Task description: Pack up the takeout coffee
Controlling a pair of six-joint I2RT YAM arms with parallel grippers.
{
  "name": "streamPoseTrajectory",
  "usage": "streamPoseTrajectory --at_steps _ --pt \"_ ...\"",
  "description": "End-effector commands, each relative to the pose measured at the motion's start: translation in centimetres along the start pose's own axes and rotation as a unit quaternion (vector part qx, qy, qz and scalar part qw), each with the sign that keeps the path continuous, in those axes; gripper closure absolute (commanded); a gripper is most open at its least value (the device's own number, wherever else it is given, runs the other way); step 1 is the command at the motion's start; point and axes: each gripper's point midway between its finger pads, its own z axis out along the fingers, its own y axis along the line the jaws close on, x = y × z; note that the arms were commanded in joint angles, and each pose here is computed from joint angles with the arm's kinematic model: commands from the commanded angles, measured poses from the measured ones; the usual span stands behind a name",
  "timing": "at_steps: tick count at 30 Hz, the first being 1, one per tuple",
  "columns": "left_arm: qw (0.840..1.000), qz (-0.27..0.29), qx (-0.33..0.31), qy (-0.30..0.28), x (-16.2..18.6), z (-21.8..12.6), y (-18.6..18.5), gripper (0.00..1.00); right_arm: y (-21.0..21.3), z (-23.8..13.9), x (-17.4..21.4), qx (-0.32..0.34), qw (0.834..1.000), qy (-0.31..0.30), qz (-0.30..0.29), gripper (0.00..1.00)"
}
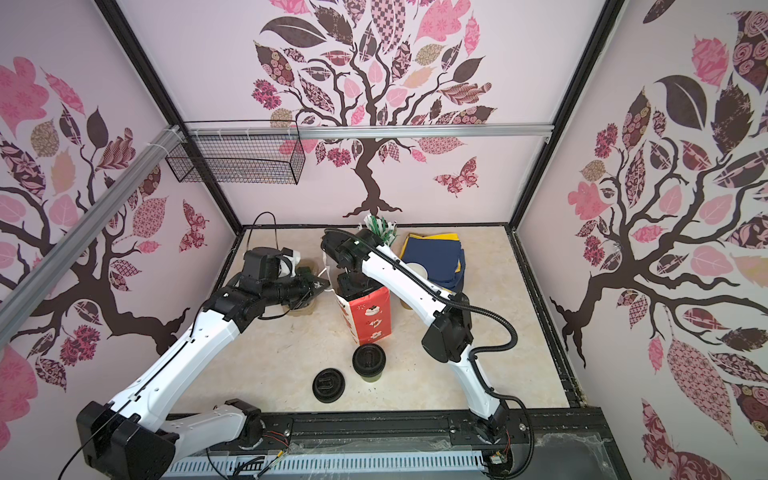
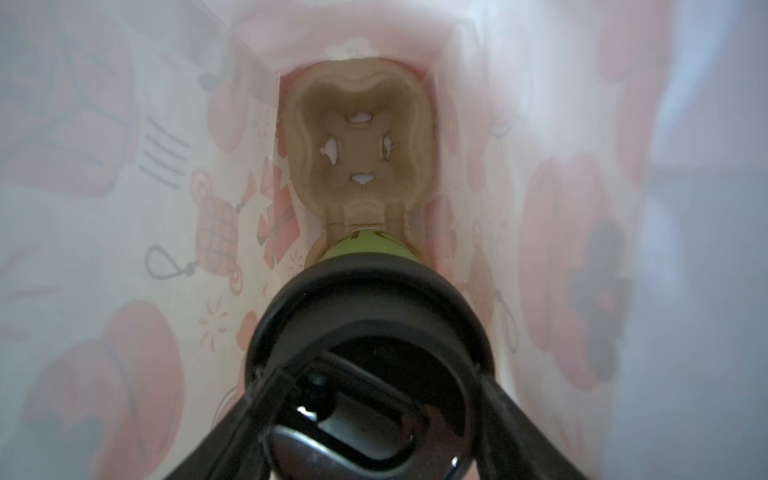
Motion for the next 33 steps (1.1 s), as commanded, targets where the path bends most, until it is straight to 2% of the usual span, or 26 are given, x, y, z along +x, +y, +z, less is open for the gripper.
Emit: streamPoseTrajectory --at_steps 1,9,18,33 --pt "1.000 0.014 0.010 -0.011 -0.9 -0.5 -1.2 1.00 -1.0 -1.8 0.4 0.007 1.000 -0.002 0.007 0.43" --pt "1.000 0.015 0.010 -0.010 -0.9 -0.5 -1.2 1.00 -0.8 -1.8 1.3 -0.003 1.000 0.011 0.005 0.43" --pt "1.000 0.015 0.009 -0.012 -1.0 -0.6 -1.2 1.00 -0.9 0.6 2.3 0.012 0.999 0.046 -0.002 0.43" --pt "1.000 0.014 0.010 -0.014 -1.1 -0.7 -1.2 1.00 -0.7 3.7 2.8 0.008 0.998 0.062 -0.002 0.44"
